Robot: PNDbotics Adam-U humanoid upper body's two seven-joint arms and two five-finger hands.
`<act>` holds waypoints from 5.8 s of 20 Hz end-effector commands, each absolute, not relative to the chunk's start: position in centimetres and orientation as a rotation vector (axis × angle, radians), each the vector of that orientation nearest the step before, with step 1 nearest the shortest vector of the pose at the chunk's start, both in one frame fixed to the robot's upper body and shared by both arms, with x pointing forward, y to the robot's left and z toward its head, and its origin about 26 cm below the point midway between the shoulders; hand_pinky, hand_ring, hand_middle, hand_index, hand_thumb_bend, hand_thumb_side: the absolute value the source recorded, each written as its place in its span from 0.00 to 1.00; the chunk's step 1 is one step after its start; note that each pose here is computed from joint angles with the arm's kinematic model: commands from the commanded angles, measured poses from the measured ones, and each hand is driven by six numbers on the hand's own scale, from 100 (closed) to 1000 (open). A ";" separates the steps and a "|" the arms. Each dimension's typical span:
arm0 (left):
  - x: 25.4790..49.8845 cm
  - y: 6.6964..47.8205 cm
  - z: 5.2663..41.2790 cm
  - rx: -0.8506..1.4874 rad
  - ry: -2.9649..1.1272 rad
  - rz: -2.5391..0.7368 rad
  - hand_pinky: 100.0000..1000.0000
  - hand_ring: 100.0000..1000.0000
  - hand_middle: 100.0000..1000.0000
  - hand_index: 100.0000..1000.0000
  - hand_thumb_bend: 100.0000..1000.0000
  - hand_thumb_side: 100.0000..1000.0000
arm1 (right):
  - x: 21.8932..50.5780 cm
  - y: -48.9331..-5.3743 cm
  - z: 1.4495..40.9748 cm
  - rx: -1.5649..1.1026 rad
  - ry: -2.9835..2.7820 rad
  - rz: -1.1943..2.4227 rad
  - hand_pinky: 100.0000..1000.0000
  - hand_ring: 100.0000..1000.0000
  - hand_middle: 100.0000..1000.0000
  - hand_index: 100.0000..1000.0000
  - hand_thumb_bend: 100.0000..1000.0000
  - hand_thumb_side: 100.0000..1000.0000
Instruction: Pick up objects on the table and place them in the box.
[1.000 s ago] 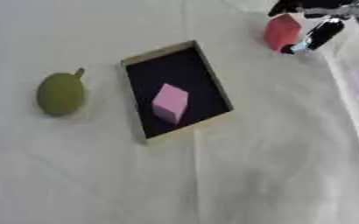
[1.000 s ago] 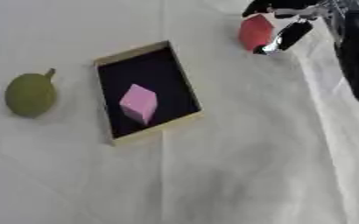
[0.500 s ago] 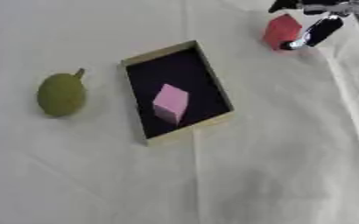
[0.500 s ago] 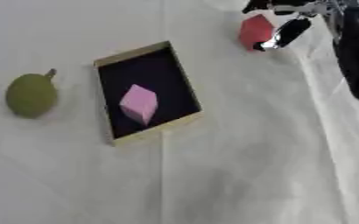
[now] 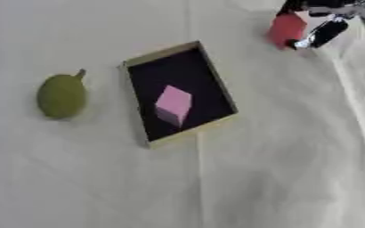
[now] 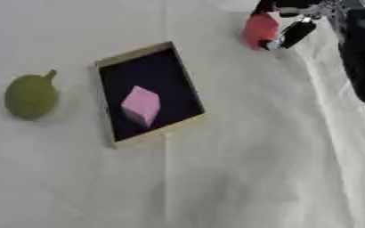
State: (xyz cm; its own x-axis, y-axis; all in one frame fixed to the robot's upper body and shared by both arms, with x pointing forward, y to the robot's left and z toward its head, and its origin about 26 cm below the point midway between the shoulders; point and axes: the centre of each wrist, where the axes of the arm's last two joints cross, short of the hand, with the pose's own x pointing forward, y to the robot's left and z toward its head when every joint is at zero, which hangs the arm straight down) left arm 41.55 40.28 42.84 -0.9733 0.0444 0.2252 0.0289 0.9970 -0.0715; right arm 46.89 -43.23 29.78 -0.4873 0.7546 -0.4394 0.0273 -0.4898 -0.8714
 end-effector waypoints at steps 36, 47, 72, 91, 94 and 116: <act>40.9 41.8 43.2 0.031 -2.904 0.043 0.84 0.95 0.90 0.96 0.00 0.54 | 43.5 -34.4 37.2 -1.079 -1.825 2.221 0.72 0.67 0.53 0.68 0.00 0.28; 41.2 40.5 43.3 -0.014 -2.912 0.024 0.84 0.95 0.90 0.96 0.00 0.53 | 44.3 -26.1 35.6 -0.771 -1.795 2.463 0.72 0.67 0.53 0.67 0.00 0.28; 41.4 38.5 42.9 -0.046 -2.955 -0.083 0.84 0.95 0.90 0.96 0.00 0.54 | 46.9 -24.0 27.2 -0.654 -1.520 2.568 0.73 0.71 0.57 0.70 0.00 0.36; 41.4 38.5 42.5 -0.034 -2.946 -0.098 0.84 0.96 0.90 0.96 0.00 0.55 | 45.4 -22.0 27.7 -0.725 -1.450 2.730 0.93 0.98 0.87 0.97 0.39 0.48; 41.5 38.4 42.5 -0.037 -2.944 -0.105 0.84 0.96 0.90 0.96 0.00 0.55 | 45.3 -21.9 27.8 -0.726 -1.452 2.733 0.94 0.98 0.87 0.98 0.39 0.47; 40.4 37.6 40.7 -0.061 -2.964 -0.268 0.84 0.96 0.90 0.96 0.00 0.56 | 35.6 -29.8 36.1 -0.465 -2.427 1.712 0.89 0.84 0.81 0.88 0.00 0.02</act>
